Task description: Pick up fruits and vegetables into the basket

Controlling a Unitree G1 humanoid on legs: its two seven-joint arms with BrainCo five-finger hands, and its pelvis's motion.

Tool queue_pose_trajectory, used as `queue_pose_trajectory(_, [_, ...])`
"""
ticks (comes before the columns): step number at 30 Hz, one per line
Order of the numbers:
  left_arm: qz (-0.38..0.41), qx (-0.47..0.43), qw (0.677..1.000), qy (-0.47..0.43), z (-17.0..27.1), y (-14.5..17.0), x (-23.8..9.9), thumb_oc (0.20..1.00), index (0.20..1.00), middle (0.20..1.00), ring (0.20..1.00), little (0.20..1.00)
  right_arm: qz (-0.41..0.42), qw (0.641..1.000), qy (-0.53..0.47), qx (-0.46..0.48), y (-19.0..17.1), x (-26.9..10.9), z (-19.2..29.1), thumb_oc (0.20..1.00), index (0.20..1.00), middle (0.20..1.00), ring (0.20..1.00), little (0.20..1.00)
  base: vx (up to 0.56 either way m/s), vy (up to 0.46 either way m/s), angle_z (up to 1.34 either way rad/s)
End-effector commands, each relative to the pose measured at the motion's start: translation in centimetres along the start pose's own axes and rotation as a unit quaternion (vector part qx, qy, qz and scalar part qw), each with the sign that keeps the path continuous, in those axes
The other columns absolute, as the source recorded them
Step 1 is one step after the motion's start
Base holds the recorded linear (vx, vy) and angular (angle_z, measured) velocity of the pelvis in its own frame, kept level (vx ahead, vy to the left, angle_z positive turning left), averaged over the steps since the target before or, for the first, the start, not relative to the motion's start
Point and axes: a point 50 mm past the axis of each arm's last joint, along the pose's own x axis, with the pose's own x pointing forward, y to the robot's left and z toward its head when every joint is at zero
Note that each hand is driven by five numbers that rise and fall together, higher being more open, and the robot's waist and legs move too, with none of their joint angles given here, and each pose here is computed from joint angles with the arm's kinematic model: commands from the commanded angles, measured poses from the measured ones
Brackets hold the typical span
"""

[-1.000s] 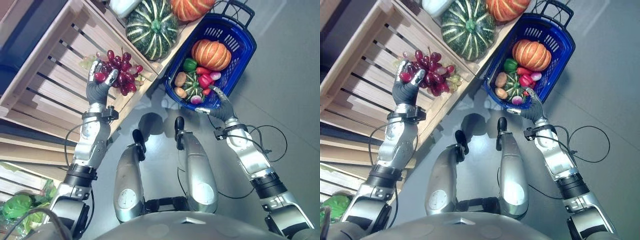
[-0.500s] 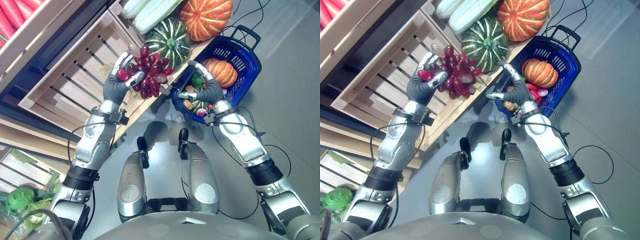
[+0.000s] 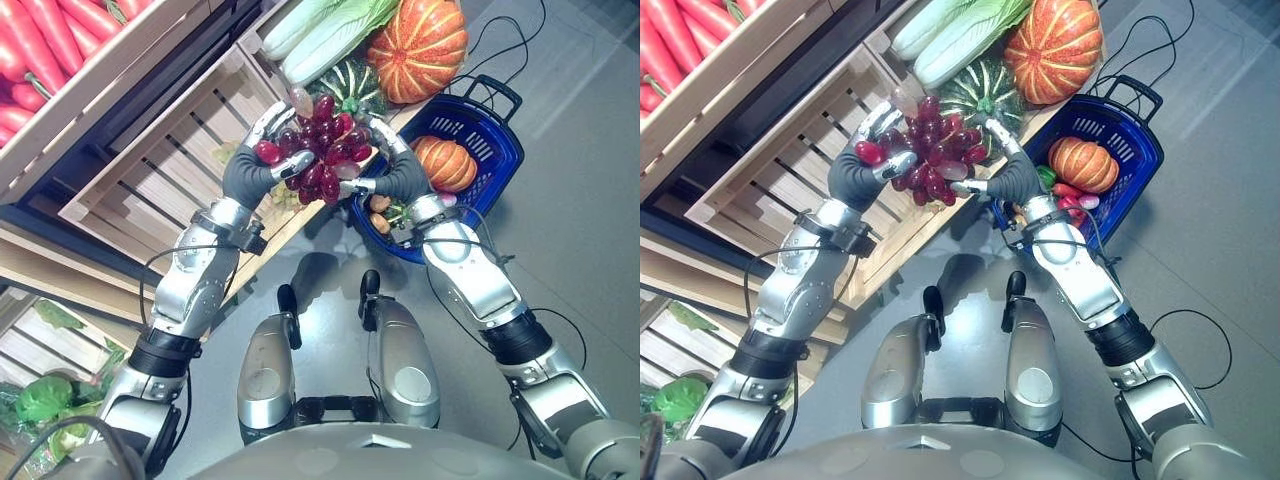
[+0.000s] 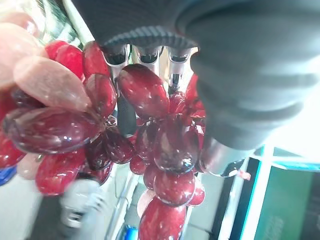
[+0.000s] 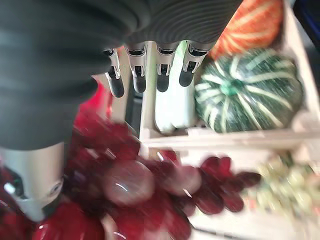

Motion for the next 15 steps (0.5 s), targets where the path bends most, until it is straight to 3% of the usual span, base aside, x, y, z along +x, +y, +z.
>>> queue_pose_trajectory(1, [-0.085, -0.036, 0.994, -0.064, 1.4, -3.8, 1.0, 0.200, 0.200, 0.200, 0.200, 0.200, 0.036, 0.997, -0.004, 0.069, 2.9, 0.3, 0.0, 1.000, 1.000, 1.000, 1.000, 1.000, 0.02, -0.009, 0.05])
queue_pose_trajectory(15, [-0.131, -0.066, 0.986, -0.081, 1.7, -6.2, 2.2, 0.200, 0.200, 0.200, 0.200, 0.200, 0.083, 0.986, 0.038, 0.141, 6.2, 0.6, -1.3, 1.000, 1.000, 1.000, 1.000, 1.000, 0.00, -0.003, 0.04])
